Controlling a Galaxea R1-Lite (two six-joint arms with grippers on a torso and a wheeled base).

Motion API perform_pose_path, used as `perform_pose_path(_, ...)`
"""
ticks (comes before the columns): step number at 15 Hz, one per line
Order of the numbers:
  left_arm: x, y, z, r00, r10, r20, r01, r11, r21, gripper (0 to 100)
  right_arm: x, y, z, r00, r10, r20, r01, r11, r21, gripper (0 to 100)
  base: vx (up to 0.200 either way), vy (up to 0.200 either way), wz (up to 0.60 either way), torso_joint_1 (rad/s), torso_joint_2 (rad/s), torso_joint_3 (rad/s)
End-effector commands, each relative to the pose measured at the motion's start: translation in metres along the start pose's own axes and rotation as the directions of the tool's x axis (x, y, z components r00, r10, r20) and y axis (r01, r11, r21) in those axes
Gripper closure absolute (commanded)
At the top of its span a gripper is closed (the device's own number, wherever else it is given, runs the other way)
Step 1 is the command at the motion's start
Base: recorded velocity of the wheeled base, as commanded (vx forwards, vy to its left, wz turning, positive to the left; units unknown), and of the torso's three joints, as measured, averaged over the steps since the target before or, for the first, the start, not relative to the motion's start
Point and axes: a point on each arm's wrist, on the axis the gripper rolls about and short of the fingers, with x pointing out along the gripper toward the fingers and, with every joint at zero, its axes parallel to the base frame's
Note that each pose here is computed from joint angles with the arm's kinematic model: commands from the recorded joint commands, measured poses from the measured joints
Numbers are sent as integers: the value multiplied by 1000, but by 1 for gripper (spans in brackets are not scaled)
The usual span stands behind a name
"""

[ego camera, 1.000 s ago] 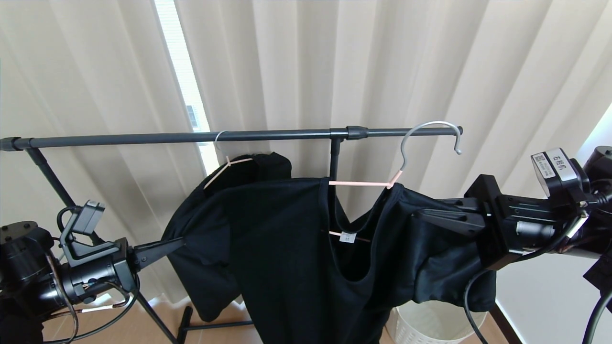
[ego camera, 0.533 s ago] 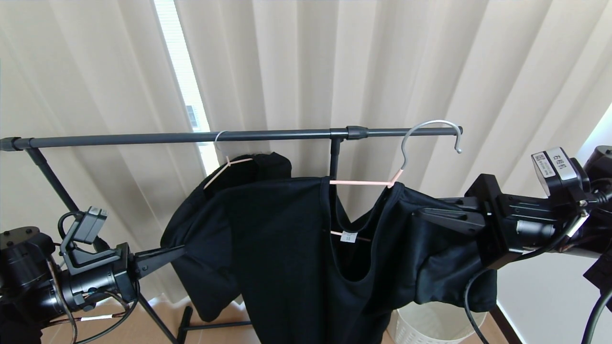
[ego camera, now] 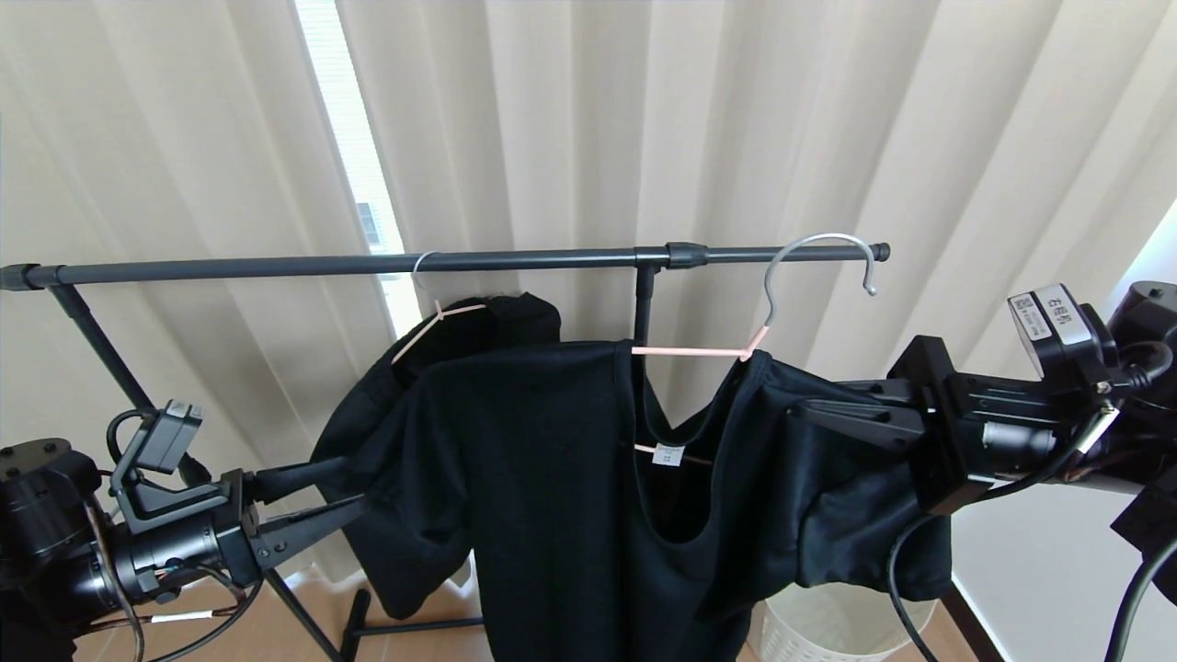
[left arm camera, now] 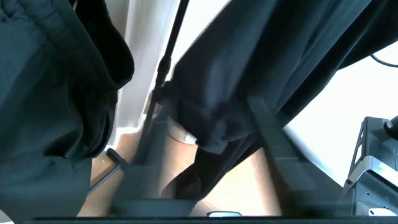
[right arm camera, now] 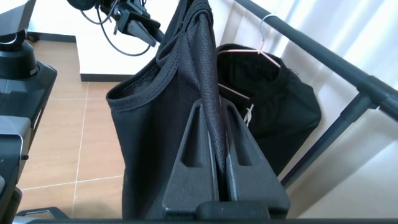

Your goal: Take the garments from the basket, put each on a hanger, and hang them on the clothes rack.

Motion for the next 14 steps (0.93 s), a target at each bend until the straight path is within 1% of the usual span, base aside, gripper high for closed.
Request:
perform_pose_path(1,-3,-8,7,1000,-3,15,3,1000,27,0,4,-1,-10,1000,11,-14,-10,999,30,100,0,0,0,0,0,0)
perform_pose_path(2,-4,-14,11,1000,-11,24,10,999,41,0,5,0,-12,1000,15,-17,-14,999,35,100,0,0,0,0,0,0)
perform_pose_path(3,-6,-31,27,998,-38,59,34,997,69,0,13,3,-18,999,44,-21,-43,998,53,100,0,0,0,0,0,0)
perform_pose_path(4,-11,-46,43,994,-57,98,48,995,92,0,16,3,-21,998,52,-26,-50,997,65,100,0,0,0,0,0,0)
perform_pose_path(5,-13,-56,56,989,-81,127,63,988,142,0,17,3,-24,998,56,-30,-54,996,73,100,0,0,0,0,0,0)
perform_pose_path(6,-16,-64,77,980,-102,174,58,968,243,0,17,4,-26,998,60,-33,-57,995,81,100,0,0,0,0,0,0)
perform_pose_path(7,-15,-64,94,980,-101,172,56,968,246,0,21,6,-27,997,73,-32,-70,994,84,100,0,0,0,0,0,0)
perform_pose_path(8,-15,-65,112,984,-89,156,52,972,228,0,23,9,-28,996,87,-32,-84,992,89,100,0,0,0,0,0,0)
perform_pose_path(9,-16,-69,124,987,-82,140,49,974,222,0,25,10,-28,995,94,-32,-90,992,90,100,0,0,0,0,0,0)
perform_pose_path(10,-17,-77,143,995,-66,76,46,968,247,0,29,12,-31,993,109,-35,-105,990,91,100,0,0,0,0,0,0)
perform_pose_path(11,-10,-84,154,996,-90,27,78,952,295,0,30,13,-31,993,113,-34,-110,990,91,100,0,0,0,0,0,0)
perform_pose_path(13,2,-93,160,995,-100,-19,100,943,318,0,30,13,-32,993,115,-35,-112,989,94,100,0,0,0,0,0,0)
perform_pose_path(14,26,-114,168,991,-115,-69,132,923,362,0,34,17,-34,990,136,-36,-132,986,103,100,0,0,0,0,0,0)
